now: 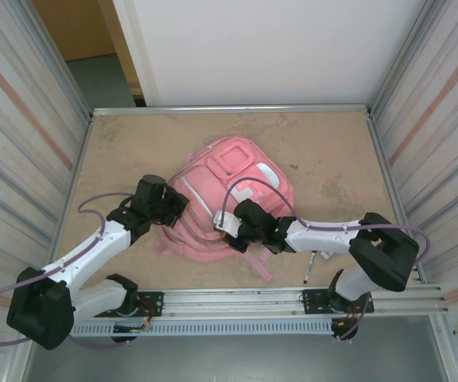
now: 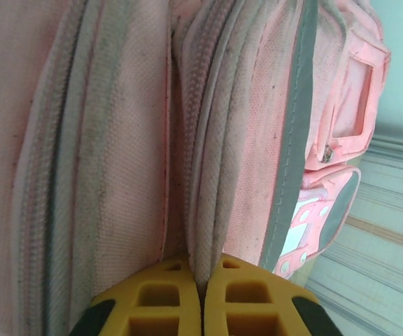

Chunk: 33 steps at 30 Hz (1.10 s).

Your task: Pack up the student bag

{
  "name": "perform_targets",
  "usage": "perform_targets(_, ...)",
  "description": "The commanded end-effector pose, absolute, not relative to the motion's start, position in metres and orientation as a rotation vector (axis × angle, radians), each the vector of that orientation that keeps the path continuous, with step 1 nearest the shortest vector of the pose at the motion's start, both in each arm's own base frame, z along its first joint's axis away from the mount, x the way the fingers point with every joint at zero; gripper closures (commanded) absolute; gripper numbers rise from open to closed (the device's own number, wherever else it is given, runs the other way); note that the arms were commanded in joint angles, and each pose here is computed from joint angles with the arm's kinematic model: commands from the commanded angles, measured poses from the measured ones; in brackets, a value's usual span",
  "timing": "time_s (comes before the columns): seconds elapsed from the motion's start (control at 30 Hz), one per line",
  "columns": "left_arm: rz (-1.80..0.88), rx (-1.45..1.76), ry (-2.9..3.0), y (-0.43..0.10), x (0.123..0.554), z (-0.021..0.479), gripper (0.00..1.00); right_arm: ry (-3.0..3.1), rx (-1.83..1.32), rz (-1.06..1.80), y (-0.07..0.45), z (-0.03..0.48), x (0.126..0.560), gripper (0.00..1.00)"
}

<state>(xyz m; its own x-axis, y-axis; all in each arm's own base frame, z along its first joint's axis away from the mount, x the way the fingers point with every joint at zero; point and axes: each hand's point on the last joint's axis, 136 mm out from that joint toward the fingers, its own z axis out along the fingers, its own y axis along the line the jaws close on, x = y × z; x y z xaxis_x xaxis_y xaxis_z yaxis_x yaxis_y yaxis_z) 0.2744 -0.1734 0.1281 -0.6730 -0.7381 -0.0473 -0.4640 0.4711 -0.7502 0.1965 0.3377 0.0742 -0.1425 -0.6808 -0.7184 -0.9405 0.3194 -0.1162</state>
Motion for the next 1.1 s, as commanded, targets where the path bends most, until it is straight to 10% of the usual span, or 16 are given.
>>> perform_targets(0.0,-1.117,-0.978,2.376,-0.191,0.265,0.137,1.0,1.771,-1.363,0.493,0.359,0.116,0.212,0.99)
perform_targets(0.47,-1.11,-0.986,2.397,-0.204,0.273,0.12,1.0,1.85,-1.428,1.047,0.416,0.131,0.16,0.97)
perform_targets(0.9,-1.054,-0.939,2.432,-0.197,0.283,0.105,0.98,1.782,-1.543,0.918,0.37,0.137,0.154,0.52)
perform_targets(1.07,-1.028,-0.95,2.437,-0.183,0.28,0.107,0.99,1.688,-1.606,0.718,0.314,0.129,0.16,0.49)
